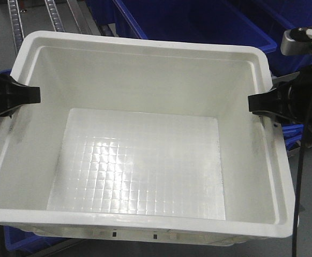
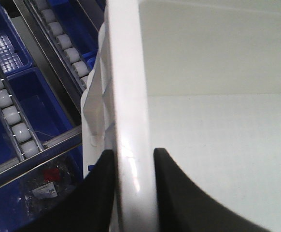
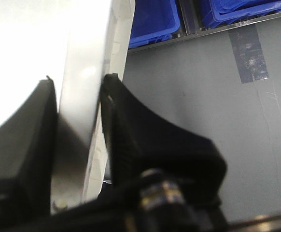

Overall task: Move bin from left to right shelf
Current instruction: 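Hold the tote with both grippers while the base turns away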

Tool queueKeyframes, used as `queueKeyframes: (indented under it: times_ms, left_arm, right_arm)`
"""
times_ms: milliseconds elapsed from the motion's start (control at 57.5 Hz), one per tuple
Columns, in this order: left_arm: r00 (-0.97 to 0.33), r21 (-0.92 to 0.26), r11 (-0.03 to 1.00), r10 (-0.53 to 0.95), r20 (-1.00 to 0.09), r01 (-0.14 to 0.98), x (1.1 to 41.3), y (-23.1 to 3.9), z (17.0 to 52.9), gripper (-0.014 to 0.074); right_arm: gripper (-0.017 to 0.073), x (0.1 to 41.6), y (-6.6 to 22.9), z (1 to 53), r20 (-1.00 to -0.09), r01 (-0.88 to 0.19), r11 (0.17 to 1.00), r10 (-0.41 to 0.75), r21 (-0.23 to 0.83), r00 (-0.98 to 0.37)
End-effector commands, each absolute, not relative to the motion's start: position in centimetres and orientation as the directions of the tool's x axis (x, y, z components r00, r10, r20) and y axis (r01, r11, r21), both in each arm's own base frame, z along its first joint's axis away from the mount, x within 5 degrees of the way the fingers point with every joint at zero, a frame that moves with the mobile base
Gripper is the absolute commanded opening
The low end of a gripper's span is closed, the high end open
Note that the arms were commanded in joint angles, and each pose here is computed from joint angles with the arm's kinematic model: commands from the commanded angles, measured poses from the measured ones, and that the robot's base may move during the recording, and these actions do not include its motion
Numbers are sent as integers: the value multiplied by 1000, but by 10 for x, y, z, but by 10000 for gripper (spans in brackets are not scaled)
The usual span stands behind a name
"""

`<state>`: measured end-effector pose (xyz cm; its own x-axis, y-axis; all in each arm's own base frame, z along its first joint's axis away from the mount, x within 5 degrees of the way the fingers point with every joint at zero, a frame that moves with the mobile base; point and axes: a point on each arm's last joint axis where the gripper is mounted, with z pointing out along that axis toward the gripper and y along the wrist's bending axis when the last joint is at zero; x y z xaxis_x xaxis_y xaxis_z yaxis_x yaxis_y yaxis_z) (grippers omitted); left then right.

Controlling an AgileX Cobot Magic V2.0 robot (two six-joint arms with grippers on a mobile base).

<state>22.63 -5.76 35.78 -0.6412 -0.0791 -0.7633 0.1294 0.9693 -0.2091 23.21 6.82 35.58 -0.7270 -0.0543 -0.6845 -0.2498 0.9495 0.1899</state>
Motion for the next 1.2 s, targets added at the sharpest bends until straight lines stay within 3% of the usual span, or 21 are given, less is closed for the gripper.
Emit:
queueKeyframes:
  times_ms: [0, 1183]
  left_arm:
    - [-472, -204, 964, -101, -876, 171, 223, -56, 389, -6]
    - [-472, -204, 964, -101, -876, 171, 223, -56, 389, -6]
  right_arm:
    - [-4, 232, 65, 384, -805, -269, 948, -22, 172, -593]
    - [-4, 232, 65, 384, -805, -269, 948, -22, 172, -593]
